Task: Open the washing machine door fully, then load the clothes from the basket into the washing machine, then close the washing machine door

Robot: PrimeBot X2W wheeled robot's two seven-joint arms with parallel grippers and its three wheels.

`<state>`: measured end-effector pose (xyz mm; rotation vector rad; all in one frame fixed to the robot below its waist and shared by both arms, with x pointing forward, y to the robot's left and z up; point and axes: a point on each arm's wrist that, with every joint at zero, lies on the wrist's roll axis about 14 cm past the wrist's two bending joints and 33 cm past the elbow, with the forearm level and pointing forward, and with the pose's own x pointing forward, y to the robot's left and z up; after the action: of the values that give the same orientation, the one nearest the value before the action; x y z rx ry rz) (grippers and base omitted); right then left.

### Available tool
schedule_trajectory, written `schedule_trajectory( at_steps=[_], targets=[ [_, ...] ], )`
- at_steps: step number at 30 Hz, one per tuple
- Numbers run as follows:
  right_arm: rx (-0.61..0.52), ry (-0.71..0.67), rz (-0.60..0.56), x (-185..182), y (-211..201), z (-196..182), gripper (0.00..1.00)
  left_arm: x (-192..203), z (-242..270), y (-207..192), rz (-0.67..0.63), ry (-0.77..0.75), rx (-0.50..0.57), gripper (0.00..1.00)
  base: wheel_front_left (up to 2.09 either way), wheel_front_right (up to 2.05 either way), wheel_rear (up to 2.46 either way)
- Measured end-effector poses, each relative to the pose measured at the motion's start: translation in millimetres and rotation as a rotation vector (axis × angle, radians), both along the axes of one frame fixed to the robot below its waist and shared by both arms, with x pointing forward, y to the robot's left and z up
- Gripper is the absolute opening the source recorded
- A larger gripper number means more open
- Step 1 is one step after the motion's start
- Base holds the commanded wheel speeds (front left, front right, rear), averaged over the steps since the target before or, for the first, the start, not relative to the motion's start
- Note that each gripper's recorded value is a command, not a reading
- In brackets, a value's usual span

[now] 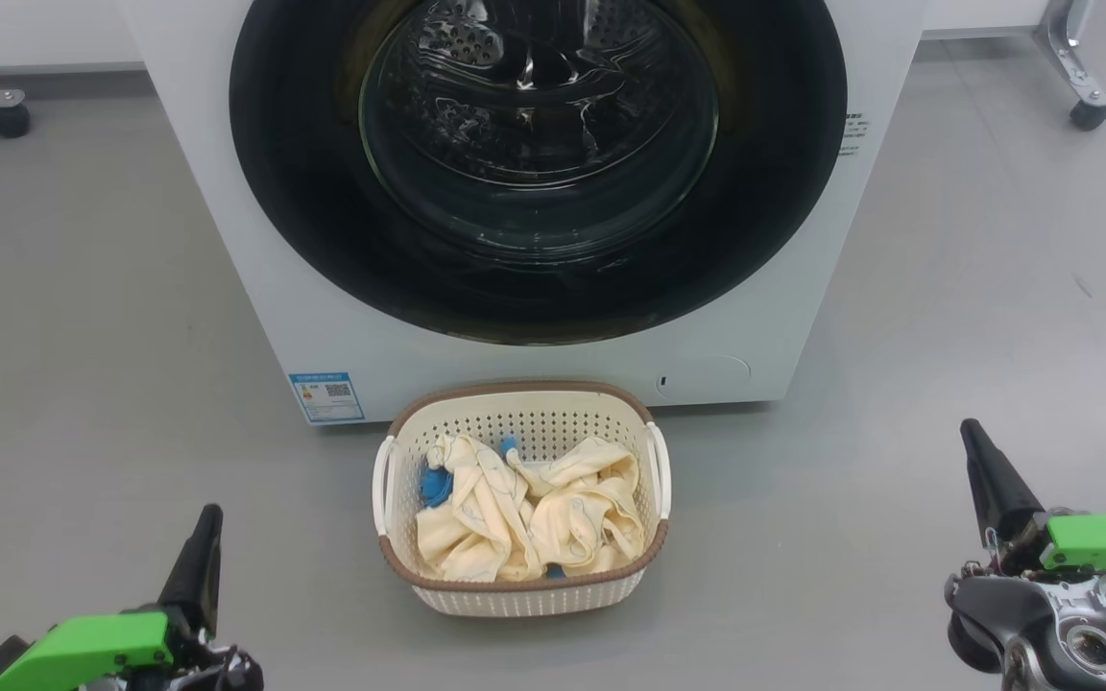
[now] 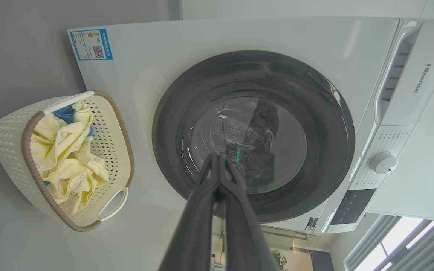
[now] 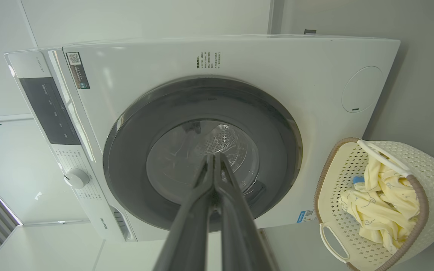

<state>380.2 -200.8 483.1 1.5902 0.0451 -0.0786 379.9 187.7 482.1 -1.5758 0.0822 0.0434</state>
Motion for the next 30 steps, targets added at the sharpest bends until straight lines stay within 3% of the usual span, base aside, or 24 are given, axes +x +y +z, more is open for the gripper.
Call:
schedule_trajectory(
  at_steps=[30],
  targets=[
    [0.000,0.000,0.000,0.0,0.0,0.0,0.00,0.0,0.0,0.0,0.000,0.000,0.000,0.00,0.00,0.00,0.00]
  ],
)
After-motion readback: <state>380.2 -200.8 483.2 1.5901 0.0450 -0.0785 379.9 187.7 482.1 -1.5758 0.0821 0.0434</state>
